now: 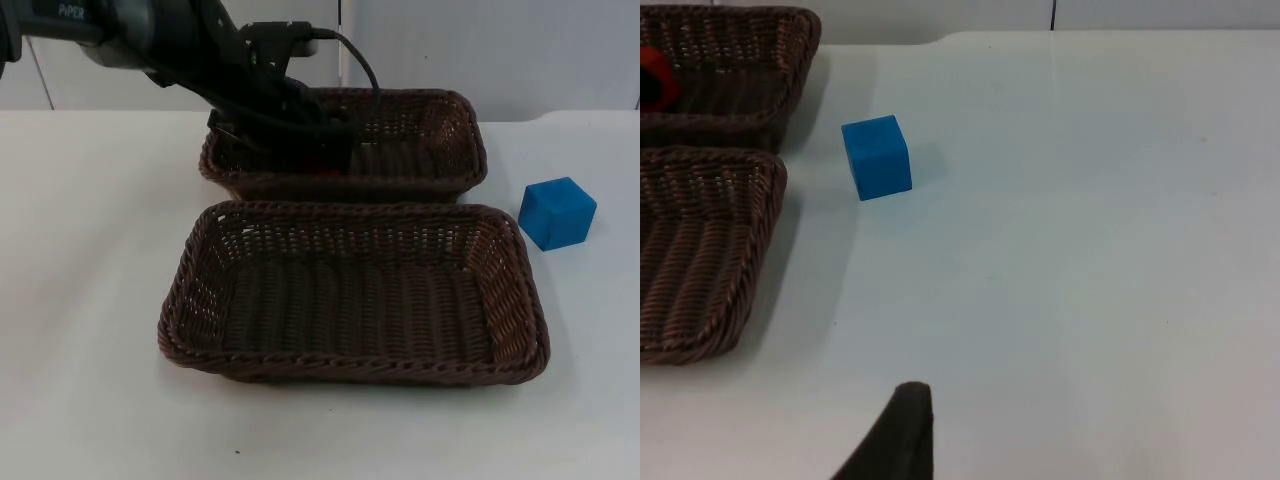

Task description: Pick up one cube with the left hand and place it into the upper basket. Pick up one cube with the right hand and place it into the lower basket.

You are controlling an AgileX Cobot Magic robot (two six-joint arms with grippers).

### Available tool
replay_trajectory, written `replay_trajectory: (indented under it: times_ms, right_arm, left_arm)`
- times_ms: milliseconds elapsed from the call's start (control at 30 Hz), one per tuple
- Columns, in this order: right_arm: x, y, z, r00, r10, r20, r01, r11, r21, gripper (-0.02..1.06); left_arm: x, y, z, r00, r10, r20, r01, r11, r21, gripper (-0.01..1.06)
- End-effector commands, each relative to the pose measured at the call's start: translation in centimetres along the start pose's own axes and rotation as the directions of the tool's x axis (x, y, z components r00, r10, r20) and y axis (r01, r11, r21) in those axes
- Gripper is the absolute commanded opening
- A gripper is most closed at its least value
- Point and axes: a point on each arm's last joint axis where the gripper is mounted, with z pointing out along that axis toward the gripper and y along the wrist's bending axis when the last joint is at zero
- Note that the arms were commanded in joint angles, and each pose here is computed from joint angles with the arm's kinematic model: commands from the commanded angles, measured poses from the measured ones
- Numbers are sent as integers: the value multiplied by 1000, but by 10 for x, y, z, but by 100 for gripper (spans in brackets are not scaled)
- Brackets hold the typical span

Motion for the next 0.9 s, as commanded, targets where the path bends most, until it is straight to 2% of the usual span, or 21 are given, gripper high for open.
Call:
replay_trajectory:
  times_ms: [0, 233, 433, 633, 867]
  right_arm:
    - [-1, 0, 0, 1000, -8, -1, 8, 1000, 5, 105]
    - [-1, 0, 0, 1000, -8, -1, 8, 1000, 5, 105]
    - [-1, 0, 0, 1000, -8, -1, 8, 1000, 5, 105]
    - [-1, 0, 0, 1000, -8, -1, 8, 1000, 5, 105]
    - [-1, 0, 0, 1000, -8, -1, 8, 1000, 5, 105]
  left_arm:
    - [-16, -7, -17, 999, -18, 47, 17, 1000, 21, 94]
    - [-43, -18, -55, 993, 0, 119, -4, 999, 32, 95]
    - [-81, -37, -128, 974, 38, 224, -51, 997, 53, 95]
    - [-99, -48, -173, 951, 68, 302, -86, 995, 45, 95]
    - [-103, -53, -191, 945, 75, 319, -96, 994, 51, 95]
